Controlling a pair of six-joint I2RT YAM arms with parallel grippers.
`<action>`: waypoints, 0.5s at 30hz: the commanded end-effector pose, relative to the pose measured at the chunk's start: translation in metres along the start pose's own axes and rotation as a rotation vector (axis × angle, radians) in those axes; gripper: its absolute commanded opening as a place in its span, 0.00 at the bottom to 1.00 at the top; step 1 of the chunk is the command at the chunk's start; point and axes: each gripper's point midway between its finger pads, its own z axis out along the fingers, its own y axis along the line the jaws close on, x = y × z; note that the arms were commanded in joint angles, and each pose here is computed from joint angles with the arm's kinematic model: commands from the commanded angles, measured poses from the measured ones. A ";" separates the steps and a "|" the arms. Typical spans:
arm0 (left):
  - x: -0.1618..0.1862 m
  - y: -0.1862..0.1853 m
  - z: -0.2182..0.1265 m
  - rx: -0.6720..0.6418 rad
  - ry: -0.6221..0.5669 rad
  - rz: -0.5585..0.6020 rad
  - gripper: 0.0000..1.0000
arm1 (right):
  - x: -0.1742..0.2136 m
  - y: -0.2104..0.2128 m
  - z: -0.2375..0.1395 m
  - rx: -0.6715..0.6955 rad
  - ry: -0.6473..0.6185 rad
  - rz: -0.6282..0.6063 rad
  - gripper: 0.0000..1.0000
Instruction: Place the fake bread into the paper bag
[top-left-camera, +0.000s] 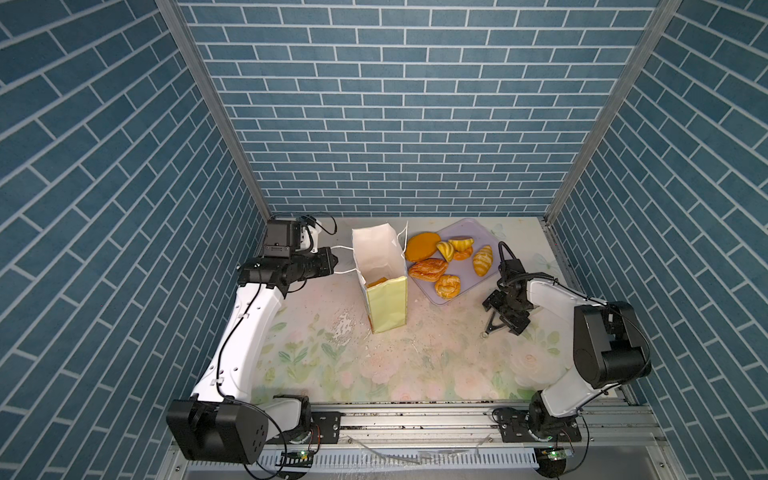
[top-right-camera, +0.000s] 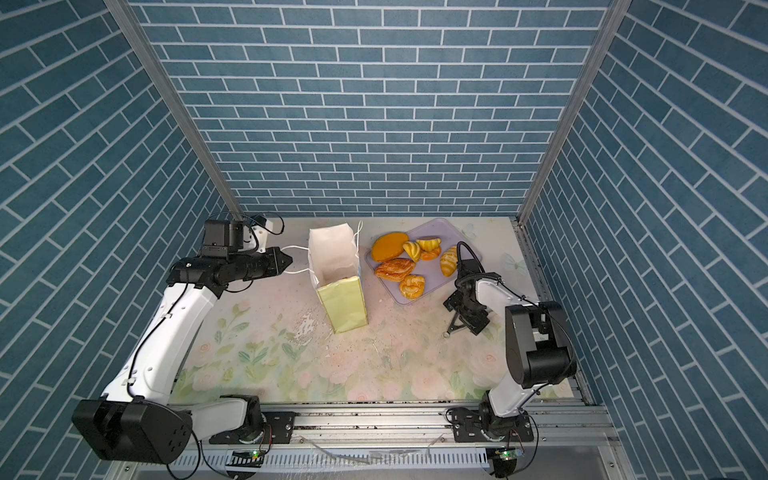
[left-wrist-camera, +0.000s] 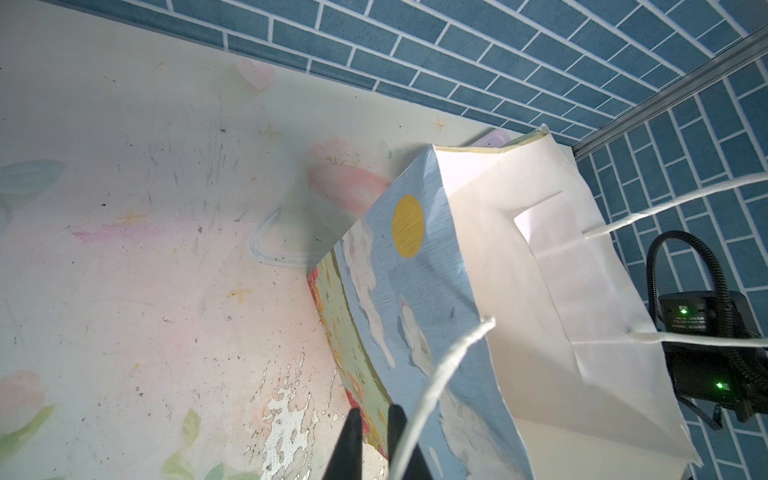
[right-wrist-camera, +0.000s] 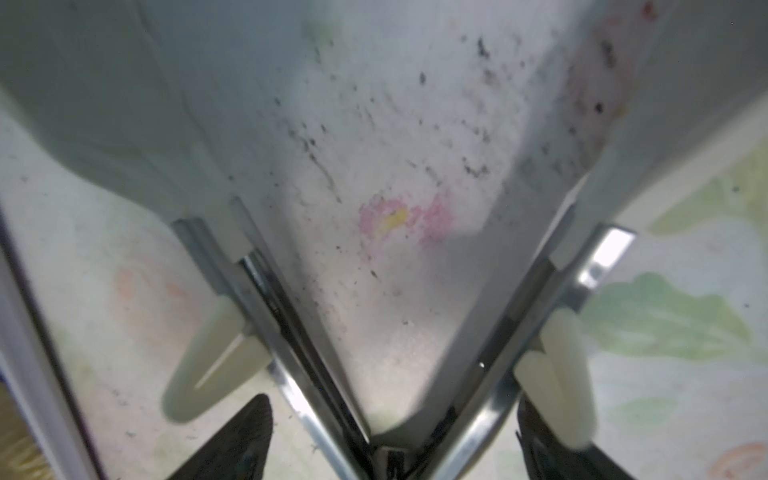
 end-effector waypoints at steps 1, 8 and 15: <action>0.002 0.001 -0.003 -0.006 0.009 0.000 0.15 | 0.000 -0.002 0.005 0.011 -0.007 0.006 0.87; 0.001 0.002 -0.003 -0.008 0.009 0.002 0.15 | -0.014 0.001 -0.002 0.035 -0.030 -0.189 0.68; 0.001 0.002 -0.005 -0.009 0.008 0.002 0.15 | -0.007 -0.020 0.003 0.096 0.066 -0.411 0.61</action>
